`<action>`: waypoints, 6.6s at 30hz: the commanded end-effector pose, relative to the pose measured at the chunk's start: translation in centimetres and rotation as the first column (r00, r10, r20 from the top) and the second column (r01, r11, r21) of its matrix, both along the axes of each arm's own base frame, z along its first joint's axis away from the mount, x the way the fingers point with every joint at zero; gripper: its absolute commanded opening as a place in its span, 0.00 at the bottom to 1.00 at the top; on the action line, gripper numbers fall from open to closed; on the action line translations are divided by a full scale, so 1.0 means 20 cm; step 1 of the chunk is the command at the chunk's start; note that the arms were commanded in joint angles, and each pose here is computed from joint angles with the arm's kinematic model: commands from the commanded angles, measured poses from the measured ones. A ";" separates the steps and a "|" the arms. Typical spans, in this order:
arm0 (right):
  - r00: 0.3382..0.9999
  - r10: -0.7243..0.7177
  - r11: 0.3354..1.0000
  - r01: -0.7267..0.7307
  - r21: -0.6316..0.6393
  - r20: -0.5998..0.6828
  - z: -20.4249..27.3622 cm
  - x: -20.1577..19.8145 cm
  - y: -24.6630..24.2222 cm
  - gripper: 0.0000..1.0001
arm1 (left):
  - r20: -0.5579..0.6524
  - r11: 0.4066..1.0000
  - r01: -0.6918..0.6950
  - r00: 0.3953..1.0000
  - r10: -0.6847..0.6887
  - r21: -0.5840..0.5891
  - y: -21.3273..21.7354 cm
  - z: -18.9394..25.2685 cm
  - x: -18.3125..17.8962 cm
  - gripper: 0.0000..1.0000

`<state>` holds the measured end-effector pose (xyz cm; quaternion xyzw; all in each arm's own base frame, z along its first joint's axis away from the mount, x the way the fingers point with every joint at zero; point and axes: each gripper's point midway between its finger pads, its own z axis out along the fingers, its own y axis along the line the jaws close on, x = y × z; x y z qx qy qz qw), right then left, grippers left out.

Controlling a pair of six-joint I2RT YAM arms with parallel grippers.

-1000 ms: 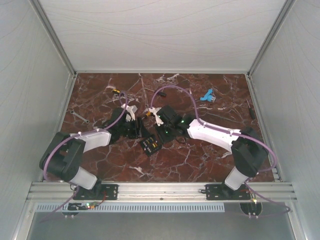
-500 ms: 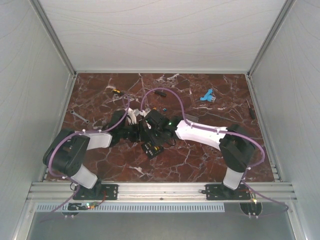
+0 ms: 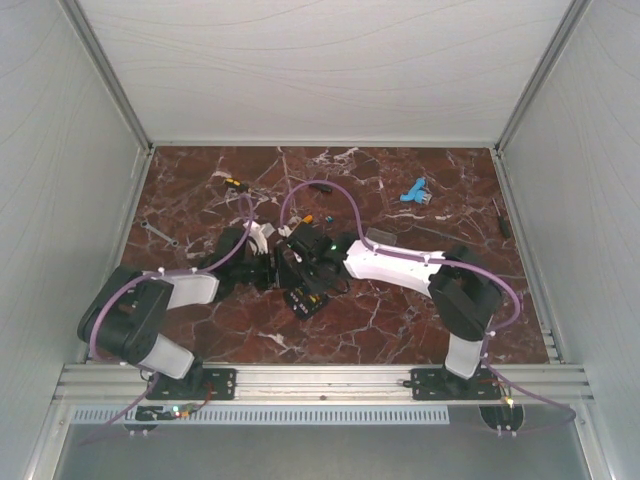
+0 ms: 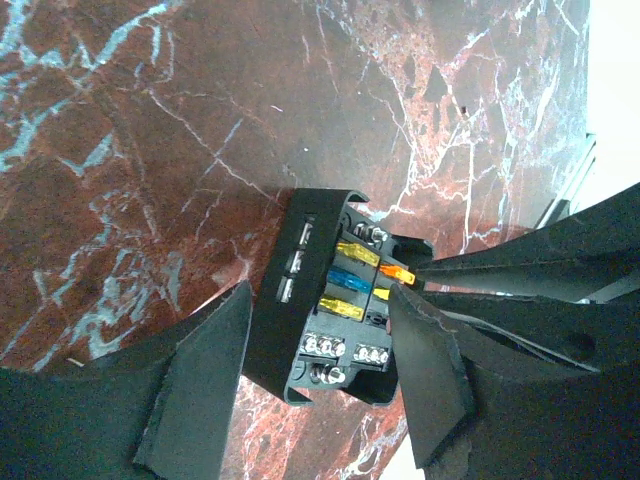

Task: Snap on the fuse box
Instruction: Install the fuse at the fuse box base.

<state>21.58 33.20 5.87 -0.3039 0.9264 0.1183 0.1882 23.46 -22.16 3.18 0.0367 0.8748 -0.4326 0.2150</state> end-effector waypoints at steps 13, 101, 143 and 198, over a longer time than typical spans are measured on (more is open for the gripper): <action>0.997 0.030 0.999 -0.032 -0.022 -0.064 -0.04 -0.04 0.06 0.10 | 0.033 0.995 -0.069 0.997 0.067 0.069 0.09 -0.01 0.00 0.52; 0.999 -0.017 0.998 0.015 -0.060 -0.029 -0.08 -0.08 -0.09 0.11 | 0.012 0.993 -0.077 0.997 0.076 0.087 0.11 -0.07 -0.04 0.34; 0.999 0.029 0.999 -0.030 -0.039 -0.021 -0.05 -0.02 0.02 0.04 | 0.016 0.995 -0.068 0.998 0.067 0.073 0.10 -0.05 -0.04 0.35; 0.986 0.168 0.986 -0.168 0.007 0.026 0.20 -0.13 -0.02 0.28 | 0.052 0.998 -0.069 0.996 0.069 0.003 0.07 0.05 -0.05 0.38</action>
